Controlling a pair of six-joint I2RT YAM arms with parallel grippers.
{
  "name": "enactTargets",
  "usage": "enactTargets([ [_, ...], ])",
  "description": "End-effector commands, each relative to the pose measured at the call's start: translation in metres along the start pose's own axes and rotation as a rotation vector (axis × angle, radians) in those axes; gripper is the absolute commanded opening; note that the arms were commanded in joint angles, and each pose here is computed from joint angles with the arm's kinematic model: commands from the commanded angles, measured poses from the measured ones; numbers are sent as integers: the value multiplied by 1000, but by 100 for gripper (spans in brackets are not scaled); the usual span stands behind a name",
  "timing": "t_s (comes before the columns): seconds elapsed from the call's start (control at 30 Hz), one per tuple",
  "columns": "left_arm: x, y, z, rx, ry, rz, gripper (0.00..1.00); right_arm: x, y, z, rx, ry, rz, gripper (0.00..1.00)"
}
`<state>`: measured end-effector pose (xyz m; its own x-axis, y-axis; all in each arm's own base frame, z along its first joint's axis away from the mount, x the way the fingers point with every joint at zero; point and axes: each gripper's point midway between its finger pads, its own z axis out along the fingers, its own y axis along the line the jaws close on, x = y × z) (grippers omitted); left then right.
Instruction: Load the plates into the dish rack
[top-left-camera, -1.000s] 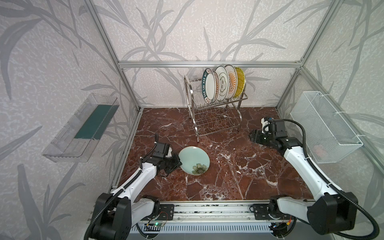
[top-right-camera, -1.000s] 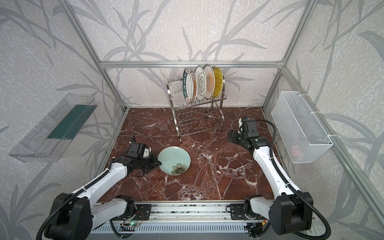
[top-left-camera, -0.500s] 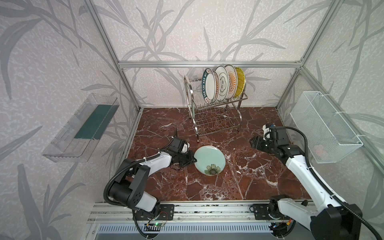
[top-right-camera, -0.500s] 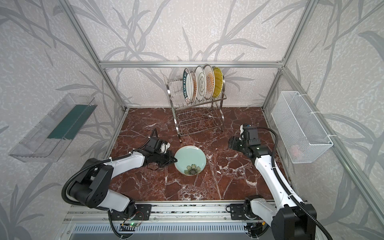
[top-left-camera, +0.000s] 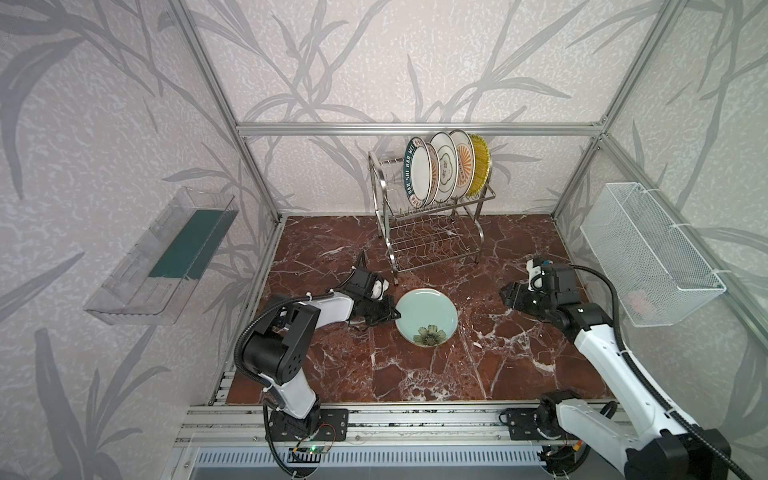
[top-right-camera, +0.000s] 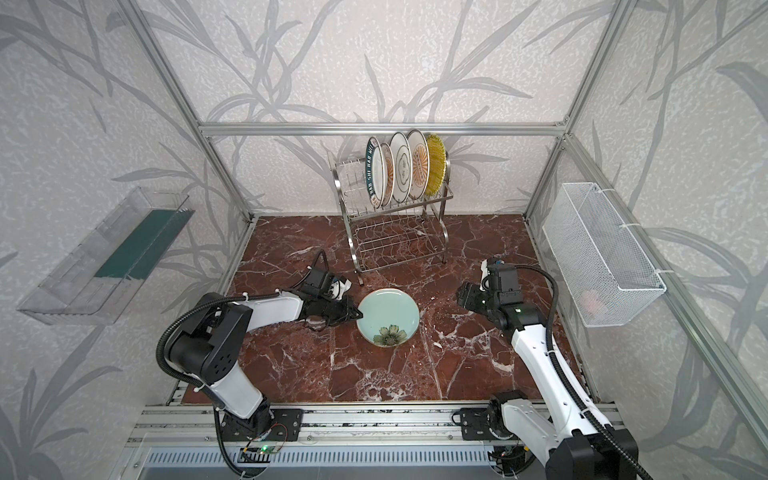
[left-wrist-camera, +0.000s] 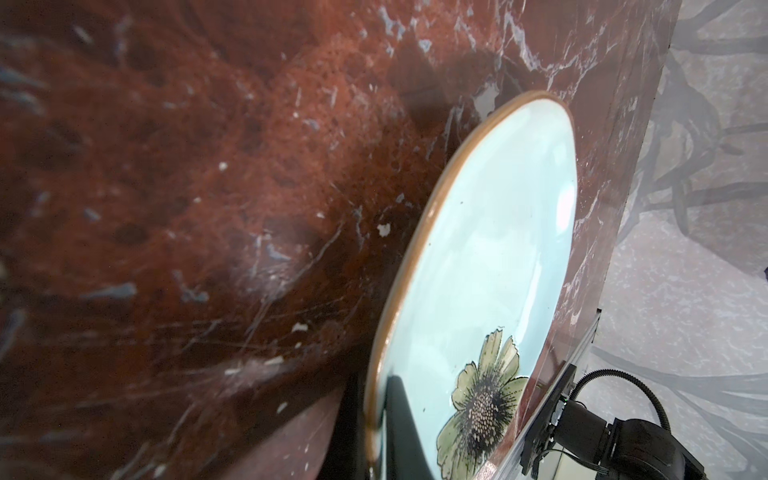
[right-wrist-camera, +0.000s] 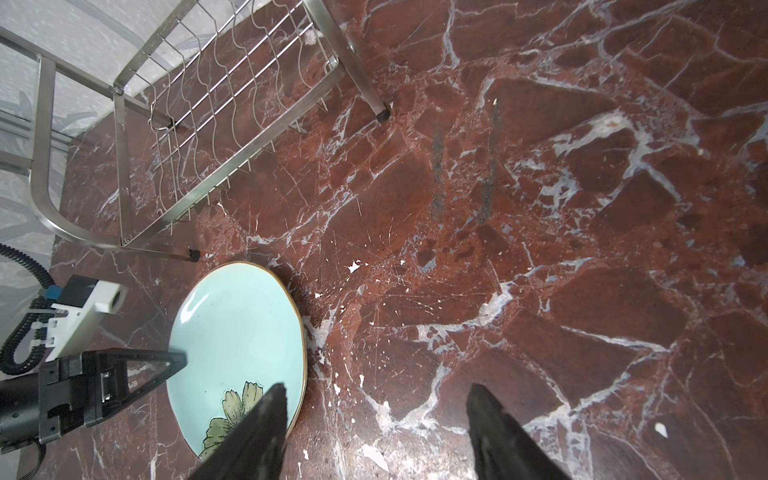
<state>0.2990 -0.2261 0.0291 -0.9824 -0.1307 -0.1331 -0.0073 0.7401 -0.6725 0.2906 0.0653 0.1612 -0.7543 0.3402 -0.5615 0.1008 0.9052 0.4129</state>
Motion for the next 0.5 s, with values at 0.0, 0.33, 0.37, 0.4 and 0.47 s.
enactTargets([
  [0.0,2,15,6,-54,-8,-4,0,4,-2,-1,3,7,8,67],
  [0.33,0,21,9,-71,-28,-32,0,1,-1,-1,0,5,-12,67],
  [0.37,0,21,10,-72,-25,-36,0,2,-1,0,0,6,-10,67],
  [0.4,1,22,11,-74,-22,-37,0,2,-1,0,-1,7,-10,67],
  [0.47,1,23,11,-77,-18,-41,0,3,-2,0,0,7,-8,67],
])
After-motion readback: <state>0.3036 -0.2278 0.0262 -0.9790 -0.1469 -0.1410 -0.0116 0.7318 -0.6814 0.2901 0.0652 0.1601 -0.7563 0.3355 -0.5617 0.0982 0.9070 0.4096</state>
